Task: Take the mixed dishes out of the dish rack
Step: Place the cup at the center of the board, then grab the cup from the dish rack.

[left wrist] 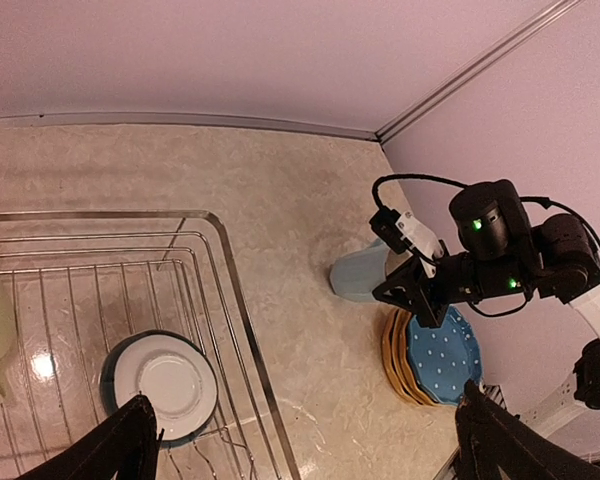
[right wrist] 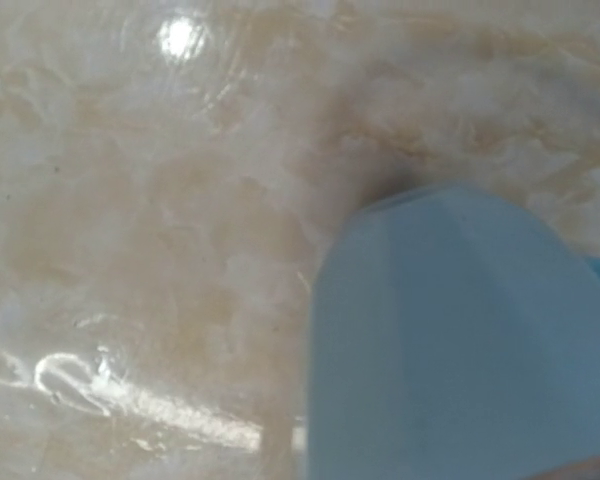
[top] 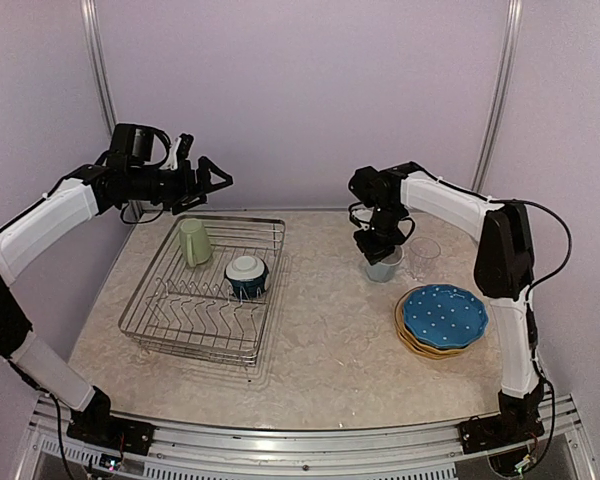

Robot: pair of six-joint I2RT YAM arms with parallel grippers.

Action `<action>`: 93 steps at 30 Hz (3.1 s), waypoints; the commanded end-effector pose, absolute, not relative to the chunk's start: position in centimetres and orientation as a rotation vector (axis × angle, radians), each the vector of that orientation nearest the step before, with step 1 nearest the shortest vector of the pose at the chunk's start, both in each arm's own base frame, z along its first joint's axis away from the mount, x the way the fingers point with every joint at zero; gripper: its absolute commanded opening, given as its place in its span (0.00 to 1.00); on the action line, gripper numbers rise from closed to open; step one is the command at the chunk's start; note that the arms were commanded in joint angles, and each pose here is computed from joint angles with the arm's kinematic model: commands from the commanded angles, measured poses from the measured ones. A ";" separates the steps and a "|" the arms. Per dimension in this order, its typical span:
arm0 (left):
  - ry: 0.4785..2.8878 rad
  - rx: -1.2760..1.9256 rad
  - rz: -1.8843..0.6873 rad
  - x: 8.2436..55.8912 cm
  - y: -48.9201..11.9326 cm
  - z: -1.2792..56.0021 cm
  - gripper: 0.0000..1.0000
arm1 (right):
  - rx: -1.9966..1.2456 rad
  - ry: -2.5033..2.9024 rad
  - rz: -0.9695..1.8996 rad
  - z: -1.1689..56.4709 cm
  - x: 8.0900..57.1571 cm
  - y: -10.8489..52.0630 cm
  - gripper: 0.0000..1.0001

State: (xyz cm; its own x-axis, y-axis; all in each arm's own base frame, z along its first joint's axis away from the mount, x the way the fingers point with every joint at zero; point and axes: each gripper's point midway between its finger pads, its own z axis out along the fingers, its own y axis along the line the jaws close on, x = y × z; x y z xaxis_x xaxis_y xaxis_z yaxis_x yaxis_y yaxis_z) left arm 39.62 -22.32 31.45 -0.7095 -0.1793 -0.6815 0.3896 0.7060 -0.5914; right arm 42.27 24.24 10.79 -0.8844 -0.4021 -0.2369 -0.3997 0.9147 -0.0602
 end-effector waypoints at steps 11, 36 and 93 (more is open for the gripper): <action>2.243 0.059 -0.788 41.1 -20.1 31.0 0.99 | -0.571 2.802 0.017 11.3 43.5 24.7 0.41; 2.515 -0.050 -0.142 45.9 -13.0 21.9 0.98 | -0.344 2.341 0.313 25.0 39.6 24.8 0.90; 2.770 -0.094 -0.095 48.3 -11.9 9.7 0.14 | -0.232 2.206 0.512 26.1 35.4 23.4 0.95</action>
